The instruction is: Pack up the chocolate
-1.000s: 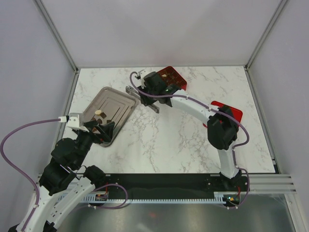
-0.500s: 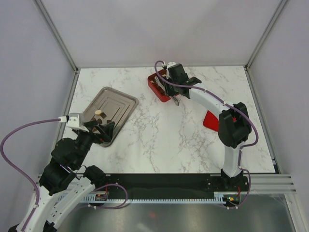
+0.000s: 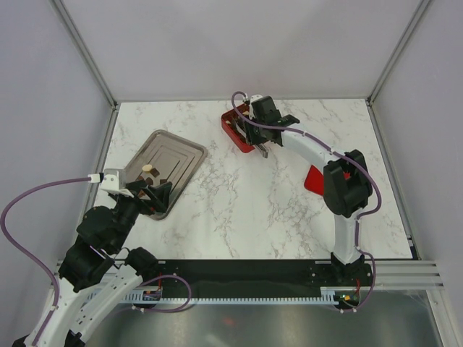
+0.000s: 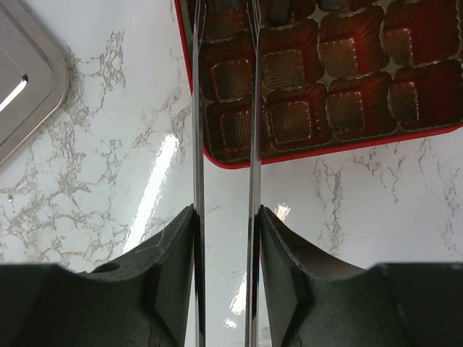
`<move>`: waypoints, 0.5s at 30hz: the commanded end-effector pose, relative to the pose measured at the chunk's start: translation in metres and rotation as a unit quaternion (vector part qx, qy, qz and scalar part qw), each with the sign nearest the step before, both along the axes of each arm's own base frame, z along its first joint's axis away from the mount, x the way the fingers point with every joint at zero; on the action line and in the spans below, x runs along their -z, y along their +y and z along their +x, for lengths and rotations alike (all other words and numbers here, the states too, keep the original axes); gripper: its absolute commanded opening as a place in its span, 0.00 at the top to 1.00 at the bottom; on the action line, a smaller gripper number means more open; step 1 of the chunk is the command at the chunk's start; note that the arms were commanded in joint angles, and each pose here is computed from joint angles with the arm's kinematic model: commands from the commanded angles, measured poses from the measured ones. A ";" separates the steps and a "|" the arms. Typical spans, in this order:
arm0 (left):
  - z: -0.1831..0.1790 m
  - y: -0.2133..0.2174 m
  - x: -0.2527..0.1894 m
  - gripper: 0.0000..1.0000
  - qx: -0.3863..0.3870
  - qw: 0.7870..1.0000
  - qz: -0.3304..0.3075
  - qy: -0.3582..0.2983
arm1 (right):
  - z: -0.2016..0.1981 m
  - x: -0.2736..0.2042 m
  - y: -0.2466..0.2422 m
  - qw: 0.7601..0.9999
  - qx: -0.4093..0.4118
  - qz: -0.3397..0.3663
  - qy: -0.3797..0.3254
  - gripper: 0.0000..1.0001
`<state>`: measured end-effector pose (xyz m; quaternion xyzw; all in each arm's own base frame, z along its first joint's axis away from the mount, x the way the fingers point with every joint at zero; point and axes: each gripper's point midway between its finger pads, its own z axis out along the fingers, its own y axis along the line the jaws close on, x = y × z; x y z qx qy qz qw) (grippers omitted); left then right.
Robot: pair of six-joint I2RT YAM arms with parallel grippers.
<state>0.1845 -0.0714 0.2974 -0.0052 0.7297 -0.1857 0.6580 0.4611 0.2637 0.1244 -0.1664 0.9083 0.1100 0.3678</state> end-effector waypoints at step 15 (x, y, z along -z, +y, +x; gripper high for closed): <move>0.002 0.001 -0.011 0.00 -0.002 1.000 0.005 -0.024 | -0.038 -0.093 0.075 0.990 -0.093 0.077 -0.077 0.53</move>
